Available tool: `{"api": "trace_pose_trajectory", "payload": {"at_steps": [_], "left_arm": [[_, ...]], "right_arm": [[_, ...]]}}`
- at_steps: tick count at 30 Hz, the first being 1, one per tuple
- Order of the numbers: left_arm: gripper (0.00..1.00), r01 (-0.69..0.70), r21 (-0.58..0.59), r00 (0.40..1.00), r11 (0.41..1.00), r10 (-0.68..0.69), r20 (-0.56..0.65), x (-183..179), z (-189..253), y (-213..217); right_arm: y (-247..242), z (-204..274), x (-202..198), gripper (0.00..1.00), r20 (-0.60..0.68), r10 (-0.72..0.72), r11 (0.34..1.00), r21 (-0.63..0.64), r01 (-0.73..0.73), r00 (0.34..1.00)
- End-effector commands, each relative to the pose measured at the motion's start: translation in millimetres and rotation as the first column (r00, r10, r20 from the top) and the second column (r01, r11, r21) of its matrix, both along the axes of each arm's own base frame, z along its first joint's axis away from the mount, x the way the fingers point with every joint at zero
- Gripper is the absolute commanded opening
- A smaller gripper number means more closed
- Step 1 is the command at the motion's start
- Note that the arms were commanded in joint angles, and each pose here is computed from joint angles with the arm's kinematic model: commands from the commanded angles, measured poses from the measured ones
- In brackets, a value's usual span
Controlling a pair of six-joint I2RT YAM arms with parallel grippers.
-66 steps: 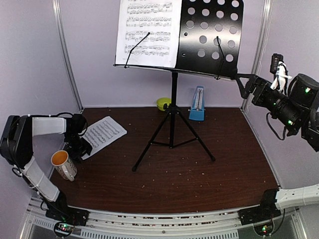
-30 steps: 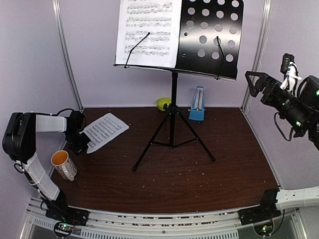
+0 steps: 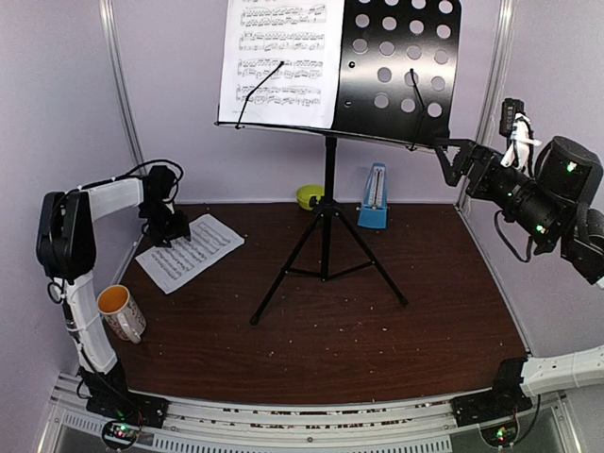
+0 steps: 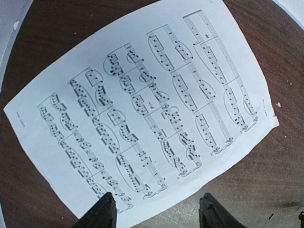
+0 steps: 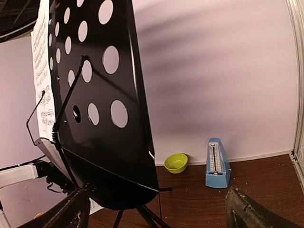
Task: Set up the instrument practice props
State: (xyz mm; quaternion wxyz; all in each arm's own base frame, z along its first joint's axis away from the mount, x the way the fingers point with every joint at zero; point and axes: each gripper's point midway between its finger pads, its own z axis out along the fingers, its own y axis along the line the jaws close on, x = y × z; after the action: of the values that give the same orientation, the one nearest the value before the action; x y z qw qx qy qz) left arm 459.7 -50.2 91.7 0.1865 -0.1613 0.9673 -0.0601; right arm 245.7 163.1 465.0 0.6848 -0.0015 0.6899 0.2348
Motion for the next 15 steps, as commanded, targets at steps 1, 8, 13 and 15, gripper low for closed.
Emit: {"api": "trace_pose_trajectory", "payload": {"at_steps": [1,8,13,15], "left_arm": [[0.63,0.057,-0.066,0.996,0.996,-0.061,-0.060,8.5,-18.9,-5.3],[0.57,-0.042,-0.165,0.984,0.985,0.012,-0.175,-16.9,-69.1,-10.0],[0.52,-0.102,-0.201,0.967,0.974,0.049,-0.251,-55.2,-94.9,-13.1],[0.52,-0.115,-0.209,0.961,0.971,0.056,-0.270,-72.0,-104.8,-14.6]], "right_arm": [[-15.1,7.9,-6.2,1.00,0.010,-0.025,0.999,0.044,0.025,1.000],[-23.4,6.0,-8.9,1.00,0.004,-0.046,0.998,0.049,0.046,0.999],[-29.5,5.7,-11.0,1.00,0.005,-0.061,0.997,0.053,0.061,0.998],[-30.1,5.6,-11.2,1.00,0.006,-0.063,0.997,0.052,0.063,0.998]]}}
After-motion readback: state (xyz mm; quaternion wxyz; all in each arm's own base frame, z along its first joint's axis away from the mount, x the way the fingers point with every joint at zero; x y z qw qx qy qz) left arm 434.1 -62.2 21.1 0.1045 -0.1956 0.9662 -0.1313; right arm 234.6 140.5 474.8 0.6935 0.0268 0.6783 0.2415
